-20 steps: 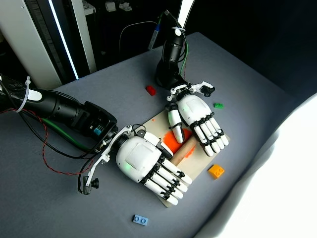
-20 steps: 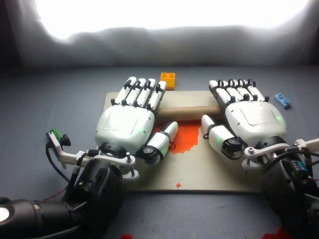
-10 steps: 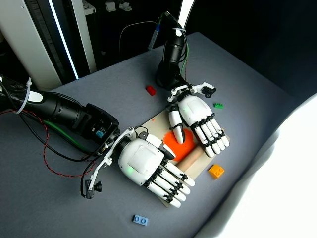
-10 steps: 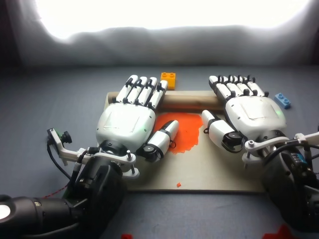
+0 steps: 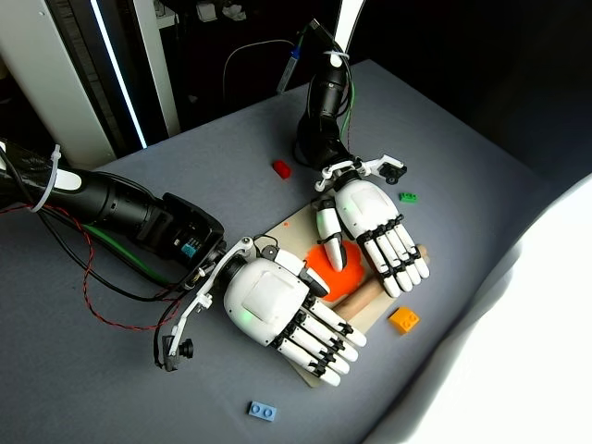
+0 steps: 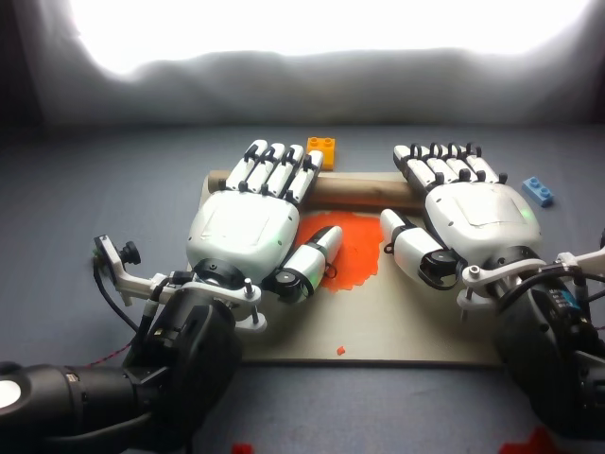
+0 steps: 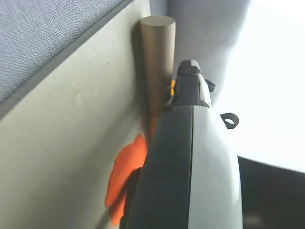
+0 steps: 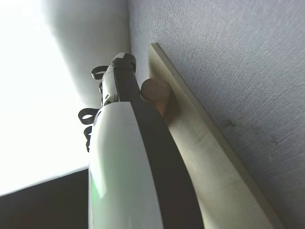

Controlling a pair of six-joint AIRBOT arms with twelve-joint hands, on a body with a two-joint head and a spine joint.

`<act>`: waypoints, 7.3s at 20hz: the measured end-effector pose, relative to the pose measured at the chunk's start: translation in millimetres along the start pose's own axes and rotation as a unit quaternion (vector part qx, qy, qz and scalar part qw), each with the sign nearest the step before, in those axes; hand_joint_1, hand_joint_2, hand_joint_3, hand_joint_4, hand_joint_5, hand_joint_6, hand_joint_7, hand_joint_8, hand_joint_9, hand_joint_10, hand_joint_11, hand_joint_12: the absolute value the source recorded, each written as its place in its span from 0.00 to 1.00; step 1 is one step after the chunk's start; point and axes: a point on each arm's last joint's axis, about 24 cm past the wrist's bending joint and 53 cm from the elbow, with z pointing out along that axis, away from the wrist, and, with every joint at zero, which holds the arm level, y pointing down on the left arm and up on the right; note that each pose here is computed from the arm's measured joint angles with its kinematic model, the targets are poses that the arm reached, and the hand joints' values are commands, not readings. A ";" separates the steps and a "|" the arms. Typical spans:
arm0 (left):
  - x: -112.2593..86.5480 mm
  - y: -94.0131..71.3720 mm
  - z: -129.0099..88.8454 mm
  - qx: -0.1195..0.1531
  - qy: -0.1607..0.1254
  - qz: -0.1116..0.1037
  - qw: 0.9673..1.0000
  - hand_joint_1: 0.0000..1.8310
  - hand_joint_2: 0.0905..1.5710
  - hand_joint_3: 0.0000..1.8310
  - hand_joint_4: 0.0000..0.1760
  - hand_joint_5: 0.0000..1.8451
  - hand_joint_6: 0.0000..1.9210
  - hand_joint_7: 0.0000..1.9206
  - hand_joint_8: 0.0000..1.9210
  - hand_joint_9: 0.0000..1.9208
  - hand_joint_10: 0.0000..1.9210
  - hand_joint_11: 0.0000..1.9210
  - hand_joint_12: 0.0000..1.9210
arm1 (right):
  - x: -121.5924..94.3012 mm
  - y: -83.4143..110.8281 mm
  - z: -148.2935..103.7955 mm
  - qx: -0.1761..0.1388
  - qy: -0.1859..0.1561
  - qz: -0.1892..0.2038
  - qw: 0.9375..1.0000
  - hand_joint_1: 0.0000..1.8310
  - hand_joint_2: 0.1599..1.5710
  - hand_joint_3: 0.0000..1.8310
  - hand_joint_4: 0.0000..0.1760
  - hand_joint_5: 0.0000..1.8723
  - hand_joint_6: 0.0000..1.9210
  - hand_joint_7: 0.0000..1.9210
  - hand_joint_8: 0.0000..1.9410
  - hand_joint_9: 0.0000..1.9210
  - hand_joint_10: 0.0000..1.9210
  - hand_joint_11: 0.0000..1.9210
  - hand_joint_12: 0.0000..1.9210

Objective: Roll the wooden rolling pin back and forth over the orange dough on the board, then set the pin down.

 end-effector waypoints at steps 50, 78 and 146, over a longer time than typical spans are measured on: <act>-9.0 5.0 11.9 -0.002 0.050 -0.007 0.999 0.00 1.00 0.02 0.00 0.08 0.00 0.08 0.00 0.06 0.00 0.00 0.07 | -1.7 4.3 -13.0 -0.015 -0.016 0.004 1.000 0.00 1.00 0.06 0.00 0.17 0.00 0.18 0.00 0.15 0.00 0.00 0.37; -8.6 3.7 1.1 -0.001 0.064 -0.020 0.998 0.00 1.00 0.02 0.00 0.07 0.00 0.07 0.00 0.04 0.00 0.00 0.06 | 6.0 8.8 -38.2 -0.019 -0.021 -0.012 1.000 0.00 1.00 0.05 0.00 0.19 0.00 0.21 0.00 0.19 0.00 0.00 0.43; -8.7 4.6 -70.0 -0.011 0.097 -0.037 0.995 0.00 1.00 0.03 0.00 0.11 0.00 0.10 0.00 0.08 0.00 0.00 0.13 | 28.6 20.1 -90.8 -0.019 -0.015 -0.054 0.998 0.00 1.00 0.05 0.00 0.17 0.00 0.19 0.00 0.16 0.00 0.00 0.36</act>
